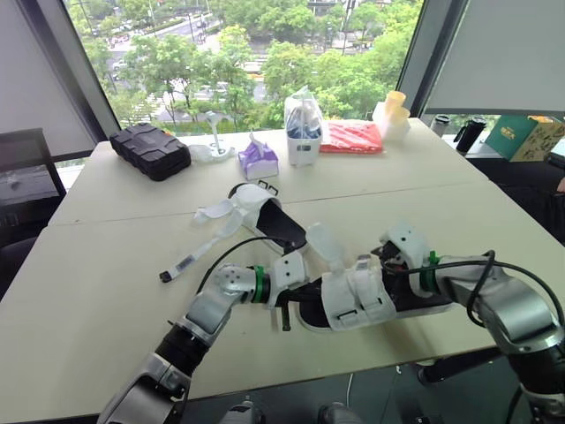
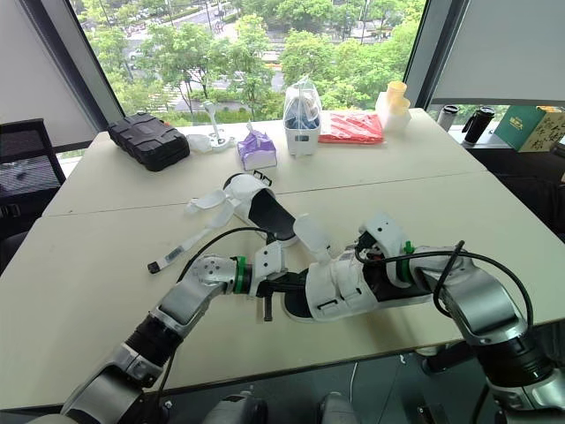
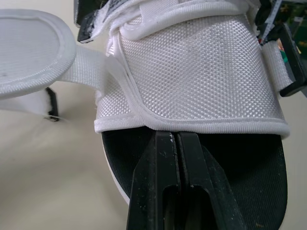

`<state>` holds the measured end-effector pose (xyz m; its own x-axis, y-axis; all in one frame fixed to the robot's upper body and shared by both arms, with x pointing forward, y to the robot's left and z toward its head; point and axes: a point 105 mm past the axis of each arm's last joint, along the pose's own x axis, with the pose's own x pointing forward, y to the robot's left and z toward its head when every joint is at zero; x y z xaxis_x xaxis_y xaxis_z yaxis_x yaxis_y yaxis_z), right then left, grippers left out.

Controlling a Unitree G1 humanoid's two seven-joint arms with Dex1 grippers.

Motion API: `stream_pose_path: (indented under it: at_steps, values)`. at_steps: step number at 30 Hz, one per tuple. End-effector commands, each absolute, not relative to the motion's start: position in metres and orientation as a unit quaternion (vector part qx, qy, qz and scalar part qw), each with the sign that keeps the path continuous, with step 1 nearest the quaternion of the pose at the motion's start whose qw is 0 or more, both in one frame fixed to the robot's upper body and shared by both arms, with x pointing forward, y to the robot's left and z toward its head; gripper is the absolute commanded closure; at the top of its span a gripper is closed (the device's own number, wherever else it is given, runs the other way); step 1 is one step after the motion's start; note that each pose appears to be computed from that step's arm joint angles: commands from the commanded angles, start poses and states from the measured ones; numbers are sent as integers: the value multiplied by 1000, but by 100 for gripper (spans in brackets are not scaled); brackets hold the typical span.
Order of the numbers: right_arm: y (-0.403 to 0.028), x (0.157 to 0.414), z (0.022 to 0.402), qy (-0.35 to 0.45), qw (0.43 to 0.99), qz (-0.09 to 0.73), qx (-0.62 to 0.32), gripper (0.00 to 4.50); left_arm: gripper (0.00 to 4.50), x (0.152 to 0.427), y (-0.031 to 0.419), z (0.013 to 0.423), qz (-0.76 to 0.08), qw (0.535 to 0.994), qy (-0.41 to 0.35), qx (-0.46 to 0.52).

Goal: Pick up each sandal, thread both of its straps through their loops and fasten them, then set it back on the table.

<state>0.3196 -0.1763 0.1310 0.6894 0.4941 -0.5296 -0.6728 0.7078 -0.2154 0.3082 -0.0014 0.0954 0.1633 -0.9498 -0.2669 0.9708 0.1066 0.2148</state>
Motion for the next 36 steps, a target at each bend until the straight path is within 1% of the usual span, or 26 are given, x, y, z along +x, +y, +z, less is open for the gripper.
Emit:
stream_pose_path:
  at_steps: [1, 6, 10, 13, 16, 20, 22, 25, 27, 29, 32, 36]
  values:
    - [-164, 325, 138, 200, 901, 335, -191, 4, 450, 313, -5, 118, -644, 750, -3, 154]
    - [-161, 323, 125, 214, 898, 339, -184, 4, 450, 310, -6, 118, -645, 749, -4, 152]
    - [-166, 318, 118, 223, 895, 335, -190, 4, 450, 301, -7, 106, -658, 733, 10, 173]
    - [-174, 319, 118, 219, 898, 326, -198, 4, 450, 294, -5, 96, -668, 722, 25, 178]
    - [-179, 320, 116, 223, 898, 319, -207, 4, 450, 292, -2, 92, -668, 722, 35, 175]
    - [-189, 317, 119, 224, 894, 318, -220, 4, 450, 290, 5, 78, -667, 717, 58, 192]
    - [-200, 315, 131, 220, 893, 315, -235, 4, 450, 290, 6, 72, -667, 715, 63, 201]
    - [-216, 317, 172, 197, 900, 306, -238, 4, 450, 291, 7, 71, -666, 714, 63, 206]
    - [-226, 325, 201, 174, 909, 288, -246, 4, 450, 291, 7, 70, -666, 714, 63, 208]
    - [-226, 329, 225, 157, 910, 299, -242, 4, 450, 292, 7, 70, -666, 713, 62, 208]
    - [-219, 334, 236, 161, 910, 320, -209, 4, 450, 292, 6, 70, -666, 713, 60, 209]
    - [-189, 340, 227, 211, 892, 377, -132, 4, 450, 294, 4, 71, -666, 714, 56, 210]
